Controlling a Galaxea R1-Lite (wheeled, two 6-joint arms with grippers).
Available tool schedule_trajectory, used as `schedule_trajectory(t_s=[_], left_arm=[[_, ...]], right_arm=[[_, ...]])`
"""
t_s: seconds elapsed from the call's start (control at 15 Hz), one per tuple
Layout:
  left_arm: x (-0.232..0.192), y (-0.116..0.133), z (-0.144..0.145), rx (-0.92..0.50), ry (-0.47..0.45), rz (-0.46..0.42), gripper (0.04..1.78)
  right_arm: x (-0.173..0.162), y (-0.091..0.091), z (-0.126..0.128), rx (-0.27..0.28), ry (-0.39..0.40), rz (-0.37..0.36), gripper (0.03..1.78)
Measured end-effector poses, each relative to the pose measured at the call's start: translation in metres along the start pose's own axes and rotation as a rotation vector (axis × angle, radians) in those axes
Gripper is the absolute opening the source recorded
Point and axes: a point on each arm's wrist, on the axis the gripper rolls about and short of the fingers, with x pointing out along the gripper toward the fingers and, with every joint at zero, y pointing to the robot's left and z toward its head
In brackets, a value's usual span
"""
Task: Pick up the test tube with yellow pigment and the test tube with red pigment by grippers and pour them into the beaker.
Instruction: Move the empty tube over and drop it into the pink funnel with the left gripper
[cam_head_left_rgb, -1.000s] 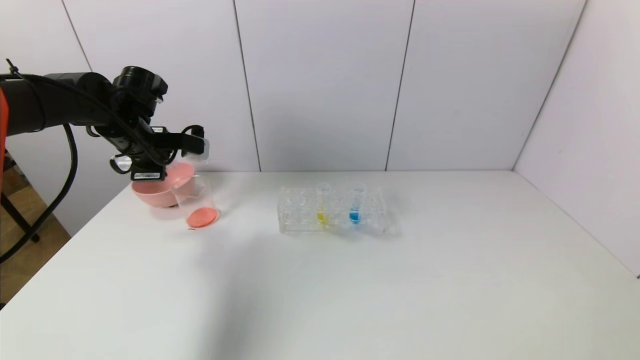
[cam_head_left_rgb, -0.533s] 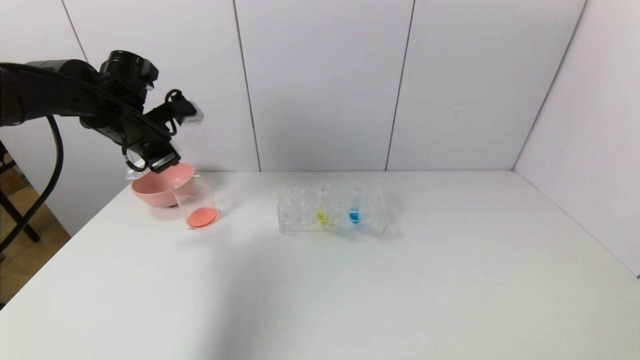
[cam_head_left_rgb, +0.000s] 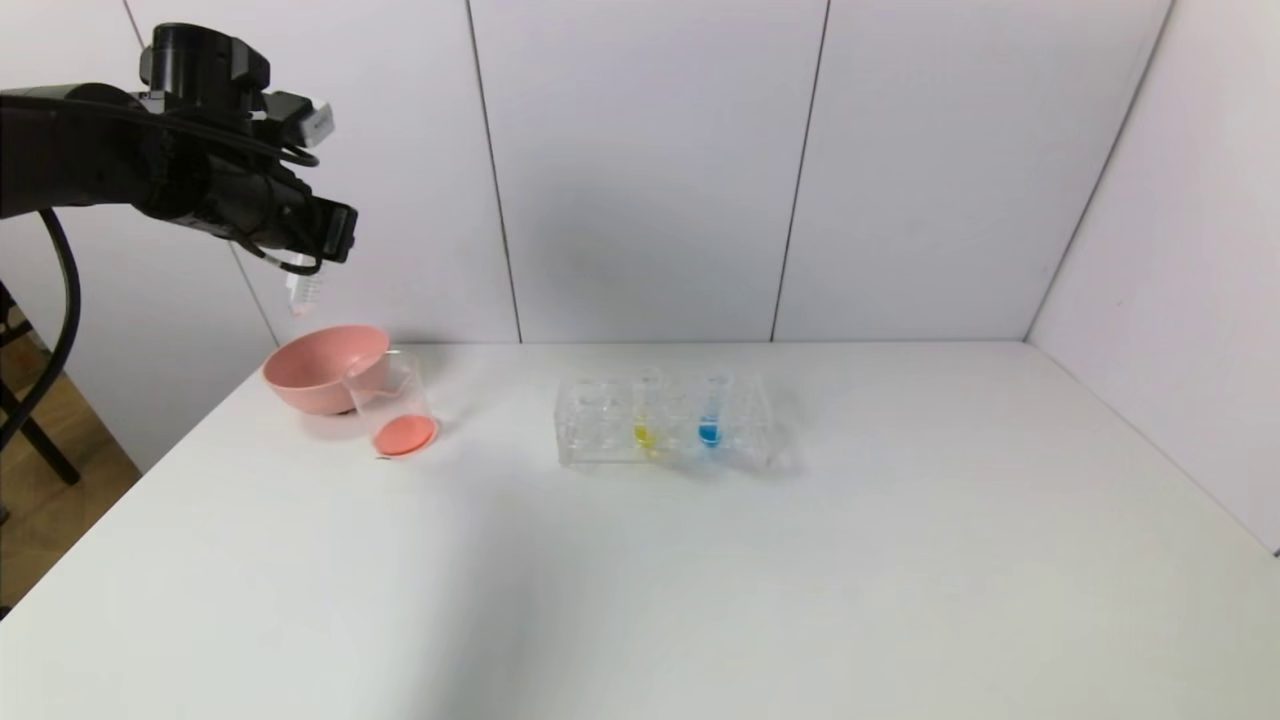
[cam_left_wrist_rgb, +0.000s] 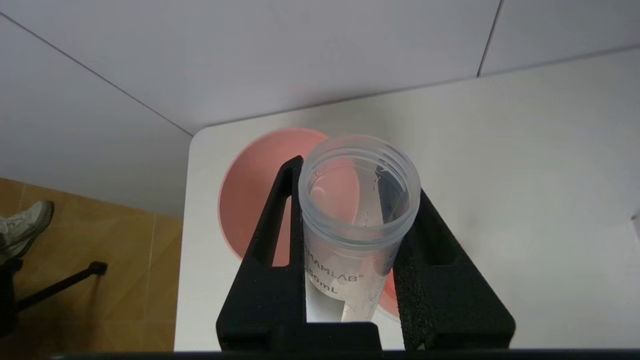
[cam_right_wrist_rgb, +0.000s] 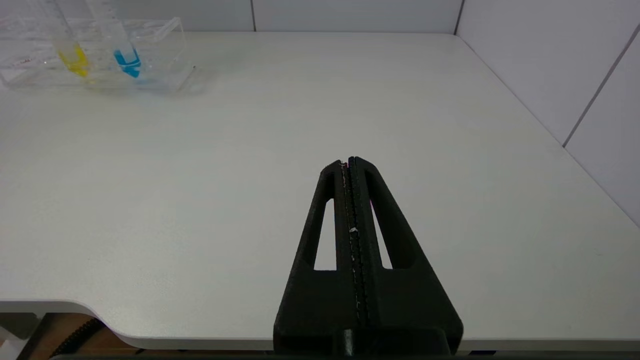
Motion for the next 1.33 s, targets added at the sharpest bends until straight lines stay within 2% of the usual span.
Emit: schedule_trajectory(t_s=[0.13, 0.27, 0.53, 1.0, 1.33], left_arm=[[-0.004, 0.003, 0.012, -0.098, -0.121, 0.022, 0.5], [-0.007, 0.005, 0.015, -0.15, -0.186, 0.035, 0.5], [-0.002, 0.022, -0.011, -0.178, -0.133, 0.081, 0.5], [0.03, 0.054, -0.053, -0.285, -0.211, 0.173, 0.5], [0.056, 0.061, -0.079, -0.293, -0.13, 0.185, 0.5]], right_arm=[[0.0, 0.0, 0.0, 0.0, 0.0, 0.0, 0.11], [0.0, 0.0, 0.0, 0.0, 0.0, 0.0, 0.11], [0.0, 0.0, 0.0, 0.0, 0.0, 0.0, 0.11], [0.0, 0.0, 0.0, 0.0, 0.0, 0.0, 0.11], [0.0, 0.0, 0.0, 0.0, 0.0, 0.0, 0.11]])
